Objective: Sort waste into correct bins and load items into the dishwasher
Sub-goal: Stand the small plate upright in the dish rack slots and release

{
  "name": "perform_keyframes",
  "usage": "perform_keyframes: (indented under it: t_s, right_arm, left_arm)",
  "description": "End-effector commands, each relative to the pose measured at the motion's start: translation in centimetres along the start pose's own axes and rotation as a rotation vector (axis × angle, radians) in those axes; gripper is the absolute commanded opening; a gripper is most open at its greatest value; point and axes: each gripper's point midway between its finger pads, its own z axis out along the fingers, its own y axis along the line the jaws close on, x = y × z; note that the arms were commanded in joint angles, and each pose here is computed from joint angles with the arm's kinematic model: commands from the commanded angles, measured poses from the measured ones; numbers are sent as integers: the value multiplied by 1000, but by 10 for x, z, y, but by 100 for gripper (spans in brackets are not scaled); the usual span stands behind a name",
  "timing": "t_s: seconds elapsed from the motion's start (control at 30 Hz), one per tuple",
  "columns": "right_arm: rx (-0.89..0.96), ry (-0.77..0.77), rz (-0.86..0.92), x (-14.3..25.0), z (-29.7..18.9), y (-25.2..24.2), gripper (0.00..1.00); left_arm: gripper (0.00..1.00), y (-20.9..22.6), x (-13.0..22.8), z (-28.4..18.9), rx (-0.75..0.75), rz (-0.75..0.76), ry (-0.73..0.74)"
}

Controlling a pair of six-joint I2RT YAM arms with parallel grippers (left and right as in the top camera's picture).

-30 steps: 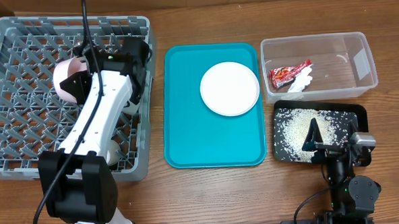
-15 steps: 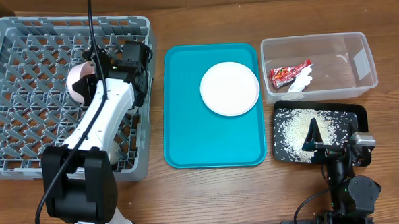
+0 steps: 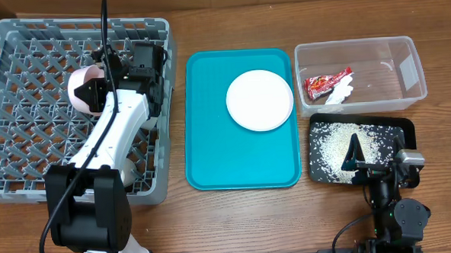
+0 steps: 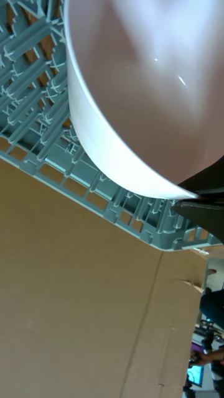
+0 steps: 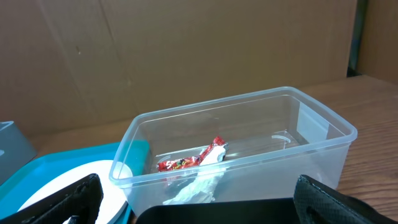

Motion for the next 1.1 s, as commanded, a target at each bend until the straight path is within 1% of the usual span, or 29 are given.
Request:
perform_keyframes:
  t_s: [0.0,0.13,0.27,0.43,0.53,0.6,0.63,0.73,0.77,0.83,1.07]
  right_arm:
    - [3,-8,-1,1,0,-1,100]
    - [3,-8,-1,1,0,-1,100]
    - [3,-8,-1,1,0,-1,100]
    - [3,-8,-1,1,0,-1,100]
    - [3,-8,-1,1,0,-1,100]
    - [3,-7,-1,1,0,-1,100]
    - [3,-7,-1,1,0,-1,100]
    - [4,-8,-1,1,0,-1,100]
    - [4,-8,-1,1,0,-1,100]
    - [3,-8,-1,1,0,-1,100]
    - [3,-7,-1,1,0,-1,100]
  left_arm:
    - [4,-14,4,-1,62,53,13]
    - [4,-16,7,0,66,50,17]
    - [4,-32,19,-1,140,61,43]
    - [4,-37,33,1,138,82,58]
    - [9,-38,30,-3,137,81,45]
    - [14,-41,28,-9,149,95,29]
    - [14,-45,27,-18,162,108,12]
    - [11,-39,20,-26,110,129,-31]
    - [4,-35,18,-27,85,128,-42]
    - [4,-30,15,-27,59,129,-50]
    - [4,-25,15,-28,53,154,-48]
